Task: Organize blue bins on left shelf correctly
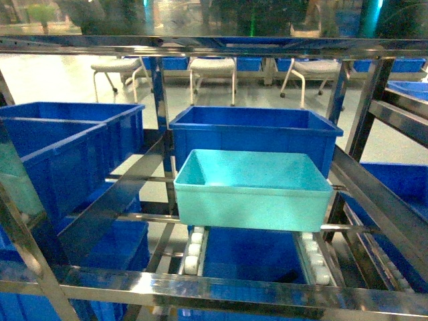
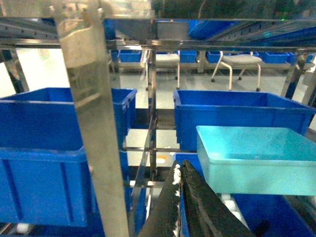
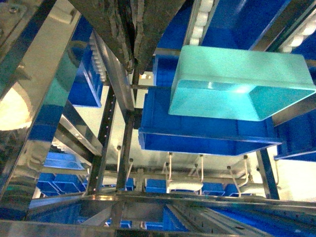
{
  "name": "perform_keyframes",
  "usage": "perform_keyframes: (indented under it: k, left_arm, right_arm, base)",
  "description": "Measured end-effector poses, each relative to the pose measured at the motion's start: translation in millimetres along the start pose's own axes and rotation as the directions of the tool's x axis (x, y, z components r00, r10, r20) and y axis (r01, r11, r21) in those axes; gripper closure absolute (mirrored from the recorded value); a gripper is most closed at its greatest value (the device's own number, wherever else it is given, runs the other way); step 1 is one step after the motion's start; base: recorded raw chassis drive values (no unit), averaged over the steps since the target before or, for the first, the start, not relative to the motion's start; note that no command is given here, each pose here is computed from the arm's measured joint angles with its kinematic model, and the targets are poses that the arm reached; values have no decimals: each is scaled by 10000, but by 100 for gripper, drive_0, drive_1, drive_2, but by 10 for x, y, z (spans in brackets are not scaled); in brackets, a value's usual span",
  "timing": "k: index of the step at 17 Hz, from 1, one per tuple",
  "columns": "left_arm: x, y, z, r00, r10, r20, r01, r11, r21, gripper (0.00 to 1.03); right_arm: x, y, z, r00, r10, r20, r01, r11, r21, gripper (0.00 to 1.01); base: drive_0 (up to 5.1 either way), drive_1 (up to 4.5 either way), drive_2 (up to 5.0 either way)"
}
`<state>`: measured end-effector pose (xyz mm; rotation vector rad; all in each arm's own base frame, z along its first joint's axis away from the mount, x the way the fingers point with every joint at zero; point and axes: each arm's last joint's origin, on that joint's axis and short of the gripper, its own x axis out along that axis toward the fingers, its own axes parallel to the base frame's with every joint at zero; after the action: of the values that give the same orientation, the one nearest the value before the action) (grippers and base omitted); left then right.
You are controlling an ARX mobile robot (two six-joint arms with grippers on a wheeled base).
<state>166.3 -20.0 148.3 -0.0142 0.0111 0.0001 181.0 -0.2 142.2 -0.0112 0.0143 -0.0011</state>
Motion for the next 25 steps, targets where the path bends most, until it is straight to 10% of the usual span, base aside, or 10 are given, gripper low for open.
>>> perform_keyframes:
  k: [5, 25]
  left_arm:
    - [-242, 201, 163, 9999, 121, 46, -121, 9999, -9, 101]
    - [-560, 194, 229, 9996, -23, 281, 23, 10000, -8, 101]
  right_arm:
    - [-254, 0, 142, 9999, 6, 149, -6, 10000, 0, 99]
    - [-675, -2, 281, 9996, 12, 298, -12, 10000, 0, 99]
  base:
    - [0, 0, 0]
    - [0, 0, 0]
